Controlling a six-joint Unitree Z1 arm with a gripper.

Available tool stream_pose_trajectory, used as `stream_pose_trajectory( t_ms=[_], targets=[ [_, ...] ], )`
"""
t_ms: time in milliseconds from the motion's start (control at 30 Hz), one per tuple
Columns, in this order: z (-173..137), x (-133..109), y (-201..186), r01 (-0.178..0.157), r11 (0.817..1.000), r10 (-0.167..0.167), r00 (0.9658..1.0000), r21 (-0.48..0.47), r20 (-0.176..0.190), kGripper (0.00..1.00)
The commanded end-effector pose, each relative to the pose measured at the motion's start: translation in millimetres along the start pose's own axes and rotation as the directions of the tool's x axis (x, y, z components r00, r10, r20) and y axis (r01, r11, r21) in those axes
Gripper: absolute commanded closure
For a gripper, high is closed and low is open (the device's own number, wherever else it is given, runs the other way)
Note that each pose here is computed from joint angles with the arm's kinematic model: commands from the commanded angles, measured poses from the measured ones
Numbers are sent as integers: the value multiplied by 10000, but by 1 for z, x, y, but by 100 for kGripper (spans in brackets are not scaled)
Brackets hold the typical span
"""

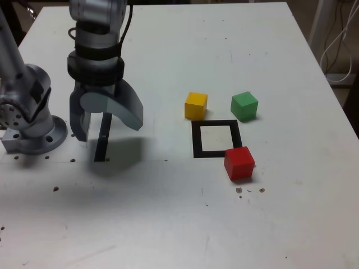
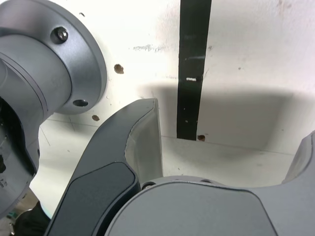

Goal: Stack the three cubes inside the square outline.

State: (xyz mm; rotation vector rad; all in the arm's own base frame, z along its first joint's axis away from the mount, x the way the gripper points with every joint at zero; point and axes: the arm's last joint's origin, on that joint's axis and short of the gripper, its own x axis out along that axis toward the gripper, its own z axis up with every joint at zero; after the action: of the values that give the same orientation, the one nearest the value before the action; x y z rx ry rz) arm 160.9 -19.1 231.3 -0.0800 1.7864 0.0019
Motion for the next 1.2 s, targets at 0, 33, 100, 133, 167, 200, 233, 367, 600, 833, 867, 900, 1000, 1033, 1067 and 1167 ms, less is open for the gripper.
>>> stream_pose_trajectory(
  t_ms=[0, 33, 100, 133, 167, 200, 233, 367, 600, 833, 867, 900, 1000, 1033, 1067, 1167],
  targets=[
    [0, 0, 1, -73, 10000, 73, 10000, -26, 4, 2],
    [1, 0, 2, -127, 9999, 127, 9999, -39, 23, 2],
    [2, -1, 3, -298, 9995, 298, 9995, -65, 71, 2],
    [3, -1, 3, -384, 9992, 385, 9992, -78, 92, 2],
    [4, -1, 4, -477, 9988, 478, 9988, -90, 112, 2],
    [5, -2, 5, -571, 9983, 573, 9983, -97, 134, 2],
    [6, -3, 5, -662, 9978, 664, 9977, -102, 150, 2],
    [11, -12, 6, -918, 9957, 919, 9957, -91, 135, 3],
    [32, -53, -2, -1211, 9926, 1212, 9925, -38, 189, 5],
    [74, -88, -17, -1085, 9940, 1068, 9897, 131, 950, 5],
    [81, -91, -20, -1080, 9940, 1060, 9897, 160, 961, 5],
    [87, -94, -22, -1079, 9940, 1056, 9897, 190, 962, 5],
    [107, -102, -32, -1098, 9935, 1060, 9891, 315, 1025, 5],
    [113, -104, -36, -1105, 9932, 1061, 9886, 359, 1069, 5],
    [119, -107, -40, -1109, 9930, 1058, 9879, 399, 1132, 5],
    [134, -112, -51, -1110, 9926, 1036, 9857, 496, 1329, 5]
  ],
)
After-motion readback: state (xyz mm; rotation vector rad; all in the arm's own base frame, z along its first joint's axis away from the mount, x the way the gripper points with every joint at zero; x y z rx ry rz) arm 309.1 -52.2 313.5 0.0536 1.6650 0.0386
